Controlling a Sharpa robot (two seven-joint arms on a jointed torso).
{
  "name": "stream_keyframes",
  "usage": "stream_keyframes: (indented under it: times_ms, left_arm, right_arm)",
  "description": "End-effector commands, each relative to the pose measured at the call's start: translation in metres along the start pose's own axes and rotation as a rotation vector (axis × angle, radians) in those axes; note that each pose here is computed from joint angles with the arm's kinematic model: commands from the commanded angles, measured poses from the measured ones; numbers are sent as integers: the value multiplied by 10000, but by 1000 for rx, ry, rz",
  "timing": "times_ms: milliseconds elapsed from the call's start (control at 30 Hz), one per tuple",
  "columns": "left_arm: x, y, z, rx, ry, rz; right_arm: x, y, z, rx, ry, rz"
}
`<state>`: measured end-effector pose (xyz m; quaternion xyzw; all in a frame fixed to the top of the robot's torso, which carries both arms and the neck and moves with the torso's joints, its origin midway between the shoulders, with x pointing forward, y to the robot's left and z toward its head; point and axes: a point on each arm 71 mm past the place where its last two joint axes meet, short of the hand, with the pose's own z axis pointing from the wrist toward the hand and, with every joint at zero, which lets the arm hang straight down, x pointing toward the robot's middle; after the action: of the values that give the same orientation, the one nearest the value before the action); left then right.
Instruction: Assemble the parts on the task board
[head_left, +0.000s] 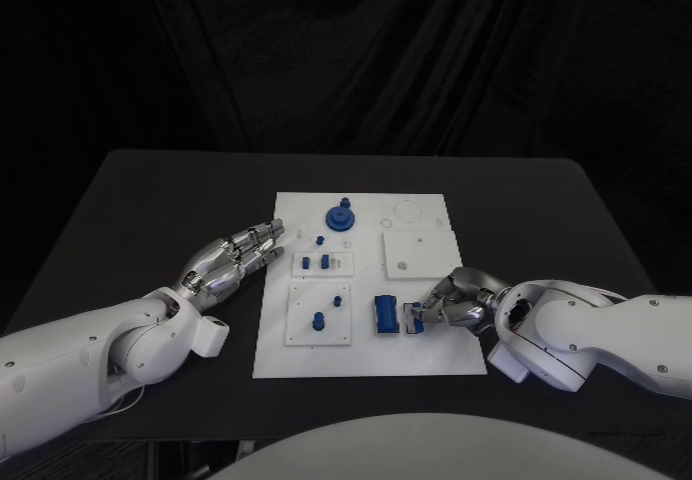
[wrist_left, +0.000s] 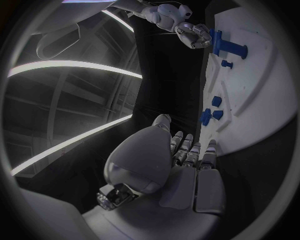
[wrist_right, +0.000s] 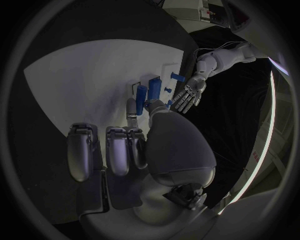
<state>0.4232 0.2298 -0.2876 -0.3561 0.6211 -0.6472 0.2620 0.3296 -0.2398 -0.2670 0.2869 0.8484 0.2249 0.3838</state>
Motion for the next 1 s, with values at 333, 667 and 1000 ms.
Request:
stream_keyframes:
  times_ms: [333, 667, 1000]
  left_arm:
    - [33, 3, 18, 6, 18, -16]
    - [35, 6, 23, 5, 20, -17]
    - [31, 7, 19, 5, 19, -17]
  right_arm:
    - [30, -15, 39, 21, 36, -11]
    - [40, -16, 49, 30, 45, -16]
    - [-6, -16, 27, 3, 1, -16]
